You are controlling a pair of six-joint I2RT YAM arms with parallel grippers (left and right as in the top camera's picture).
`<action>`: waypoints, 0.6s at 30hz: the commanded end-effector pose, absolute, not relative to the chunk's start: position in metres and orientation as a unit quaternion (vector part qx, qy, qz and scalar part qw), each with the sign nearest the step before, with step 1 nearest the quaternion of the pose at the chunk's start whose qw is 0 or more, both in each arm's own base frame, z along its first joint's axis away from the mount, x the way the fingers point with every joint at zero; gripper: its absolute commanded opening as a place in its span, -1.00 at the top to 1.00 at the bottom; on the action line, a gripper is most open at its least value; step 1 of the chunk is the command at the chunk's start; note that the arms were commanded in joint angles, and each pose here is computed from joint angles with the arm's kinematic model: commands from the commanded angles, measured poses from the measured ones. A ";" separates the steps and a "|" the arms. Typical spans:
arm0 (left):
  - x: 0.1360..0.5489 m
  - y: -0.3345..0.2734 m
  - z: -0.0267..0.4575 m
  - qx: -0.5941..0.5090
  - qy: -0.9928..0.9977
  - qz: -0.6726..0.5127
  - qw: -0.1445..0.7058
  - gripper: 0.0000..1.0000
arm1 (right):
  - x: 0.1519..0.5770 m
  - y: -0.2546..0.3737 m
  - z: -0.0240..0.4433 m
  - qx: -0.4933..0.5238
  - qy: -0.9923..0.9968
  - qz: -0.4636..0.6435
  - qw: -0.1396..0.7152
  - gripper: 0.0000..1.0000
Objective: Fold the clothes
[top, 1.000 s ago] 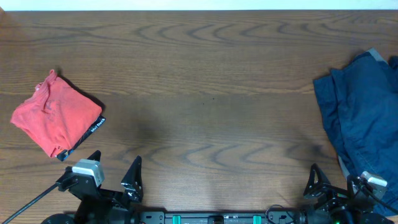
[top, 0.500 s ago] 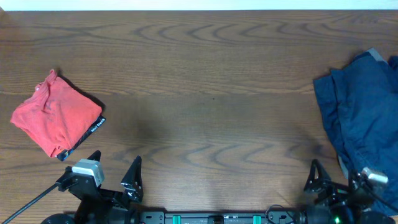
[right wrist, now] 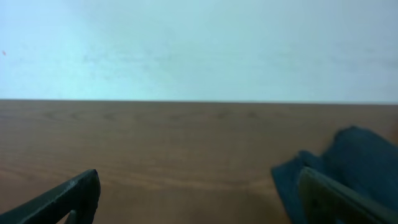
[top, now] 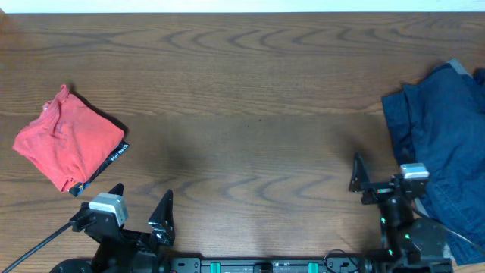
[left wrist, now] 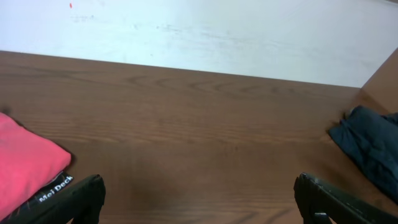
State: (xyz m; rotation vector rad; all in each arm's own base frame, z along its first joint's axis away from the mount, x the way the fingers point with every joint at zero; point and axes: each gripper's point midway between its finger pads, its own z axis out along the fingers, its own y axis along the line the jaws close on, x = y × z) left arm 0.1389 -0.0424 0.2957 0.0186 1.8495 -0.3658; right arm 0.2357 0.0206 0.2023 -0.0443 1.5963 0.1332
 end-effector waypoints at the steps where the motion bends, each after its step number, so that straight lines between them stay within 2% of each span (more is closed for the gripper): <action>1: 0.139 -0.041 0.296 0.002 0.792 -0.156 0.590 -0.96 | 0.241 0.031 0.181 -0.050 0.713 0.070 0.696 -0.99; 8: 0.139 -0.041 0.296 0.002 0.792 -0.156 0.590 -0.95 | 0.240 0.048 0.161 -0.148 0.711 0.044 0.686 -0.98; 18: 0.139 -0.041 0.296 0.002 0.792 -0.156 0.590 -0.96 | 0.241 0.044 0.162 -0.144 0.711 0.032 0.687 -0.99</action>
